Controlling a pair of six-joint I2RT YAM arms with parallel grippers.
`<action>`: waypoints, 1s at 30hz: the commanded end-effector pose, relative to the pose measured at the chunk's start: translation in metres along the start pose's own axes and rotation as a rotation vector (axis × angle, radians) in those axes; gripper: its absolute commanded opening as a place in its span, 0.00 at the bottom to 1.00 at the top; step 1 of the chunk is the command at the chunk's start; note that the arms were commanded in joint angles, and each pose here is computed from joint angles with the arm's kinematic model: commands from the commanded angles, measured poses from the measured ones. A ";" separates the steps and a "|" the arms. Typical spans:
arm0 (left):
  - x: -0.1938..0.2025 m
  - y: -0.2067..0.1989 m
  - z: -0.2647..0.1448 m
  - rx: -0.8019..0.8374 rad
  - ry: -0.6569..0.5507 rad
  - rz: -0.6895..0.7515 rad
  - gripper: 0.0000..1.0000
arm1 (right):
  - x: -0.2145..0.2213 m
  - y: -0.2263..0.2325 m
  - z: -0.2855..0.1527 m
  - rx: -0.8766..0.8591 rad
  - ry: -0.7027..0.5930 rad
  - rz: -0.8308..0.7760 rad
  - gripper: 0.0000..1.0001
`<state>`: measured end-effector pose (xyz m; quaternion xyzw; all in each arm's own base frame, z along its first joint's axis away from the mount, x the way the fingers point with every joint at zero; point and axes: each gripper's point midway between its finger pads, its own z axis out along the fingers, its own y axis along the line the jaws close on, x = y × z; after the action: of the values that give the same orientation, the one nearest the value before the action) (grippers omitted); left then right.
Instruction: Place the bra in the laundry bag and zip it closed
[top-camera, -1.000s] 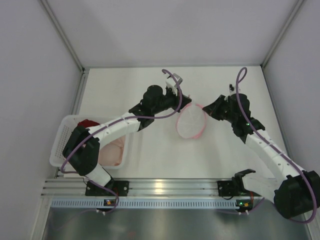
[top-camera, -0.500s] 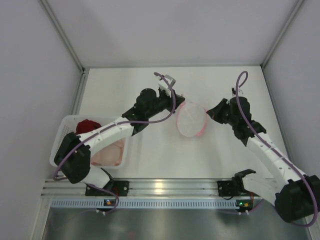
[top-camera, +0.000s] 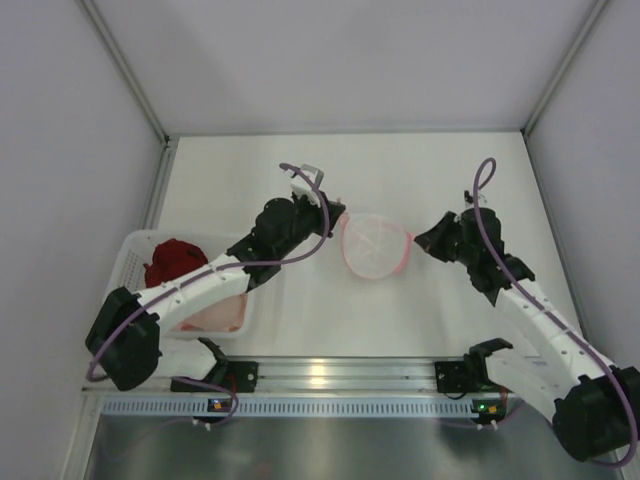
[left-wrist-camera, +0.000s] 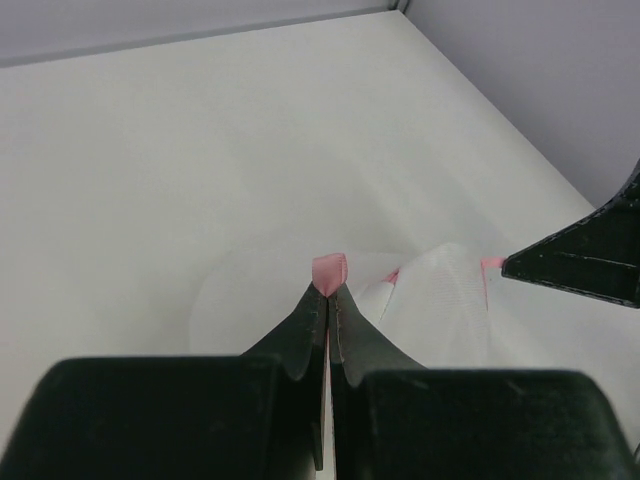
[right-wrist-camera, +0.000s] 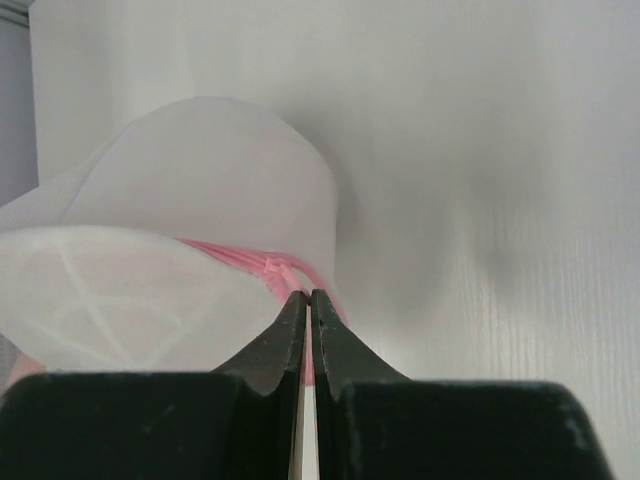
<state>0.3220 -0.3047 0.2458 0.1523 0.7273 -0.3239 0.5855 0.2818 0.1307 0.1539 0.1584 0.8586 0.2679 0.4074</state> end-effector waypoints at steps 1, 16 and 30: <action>-0.054 0.013 -0.018 -0.094 -0.205 -0.065 0.00 | 0.001 -0.020 -0.005 0.079 -0.013 0.005 0.00; -0.014 -0.005 -0.019 0.033 -0.091 -0.083 0.00 | 0.007 0.024 0.003 -0.165 0.053 -0.030 0.00; -0.017 -0.010 -0.028 0.068 -0.099 -0.063 0.00 | 0.034 0.047 0.036 -0.341 0.131 0.343 0.74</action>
<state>0.3038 -0.2923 0.2383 0.1328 0.7269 -0.3512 0.5750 0.2771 0.1825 0.1115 0.1954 0.8333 0.4168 0.3061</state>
